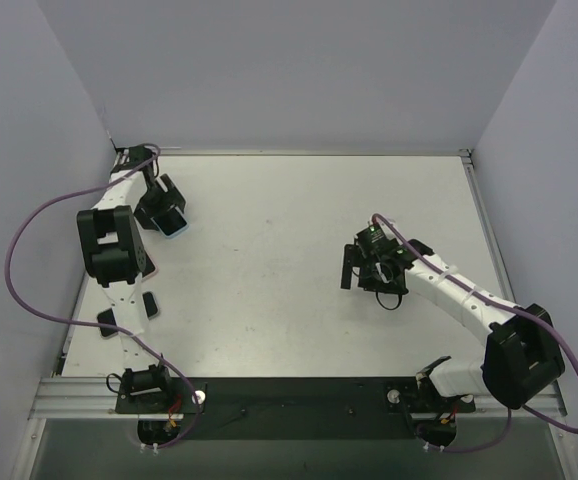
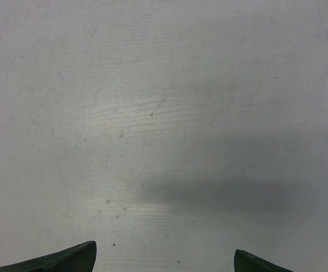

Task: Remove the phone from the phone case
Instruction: Pick up the phone at the center of the board.

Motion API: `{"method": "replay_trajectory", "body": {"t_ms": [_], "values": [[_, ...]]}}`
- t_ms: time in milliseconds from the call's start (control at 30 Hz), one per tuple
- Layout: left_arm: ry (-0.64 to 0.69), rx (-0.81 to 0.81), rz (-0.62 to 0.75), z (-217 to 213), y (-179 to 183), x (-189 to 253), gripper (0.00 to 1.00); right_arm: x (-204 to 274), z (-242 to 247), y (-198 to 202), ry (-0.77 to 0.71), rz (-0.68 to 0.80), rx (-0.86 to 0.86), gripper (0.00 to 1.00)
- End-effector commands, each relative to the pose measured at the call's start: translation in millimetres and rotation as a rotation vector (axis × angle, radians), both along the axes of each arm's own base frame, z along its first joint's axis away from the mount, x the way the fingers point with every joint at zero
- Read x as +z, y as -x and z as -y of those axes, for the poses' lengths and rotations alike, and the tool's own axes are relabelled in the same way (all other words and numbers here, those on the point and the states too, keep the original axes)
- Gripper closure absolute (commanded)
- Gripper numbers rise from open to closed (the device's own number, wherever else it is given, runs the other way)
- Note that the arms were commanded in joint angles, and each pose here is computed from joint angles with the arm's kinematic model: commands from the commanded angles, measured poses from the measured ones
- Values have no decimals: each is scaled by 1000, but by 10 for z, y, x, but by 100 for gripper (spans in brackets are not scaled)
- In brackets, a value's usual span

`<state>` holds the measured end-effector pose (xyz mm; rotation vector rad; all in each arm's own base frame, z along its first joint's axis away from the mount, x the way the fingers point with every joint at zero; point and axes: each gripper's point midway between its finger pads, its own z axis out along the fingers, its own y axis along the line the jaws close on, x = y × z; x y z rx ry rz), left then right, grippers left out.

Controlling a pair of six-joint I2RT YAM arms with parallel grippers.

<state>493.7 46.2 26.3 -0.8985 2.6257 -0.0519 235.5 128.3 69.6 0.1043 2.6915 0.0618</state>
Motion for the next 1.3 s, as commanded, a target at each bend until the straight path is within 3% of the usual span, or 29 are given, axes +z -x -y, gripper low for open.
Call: {"method": "replay_trajectory", "body": {"t_ms": [0,400,600,1100,1200,1233,1267], "values": [[53,-21,140,155,-200,329,3,90,-51,-74,2,20,-4,3],[-89,15,50,-47,-140,202,3,26,-106,-62,13,2,16,3],[-200,4,-83,-52,-89,28,3,8,-144,-70,16,-3,30,3],[-190,3,-130,4,2,-156,2,38,-208,-72,10,3,51,3],[-112,-3,-84,89,-26,-114,14,78,-221,-72,5,15,55,3],[-72,-10,-69,157,-19,-159,29,90,-216,-77,3,19,53,3],[-59,-7,-43,168,-23,-79,36,113,-205,-79,4,27,49,3]]}}
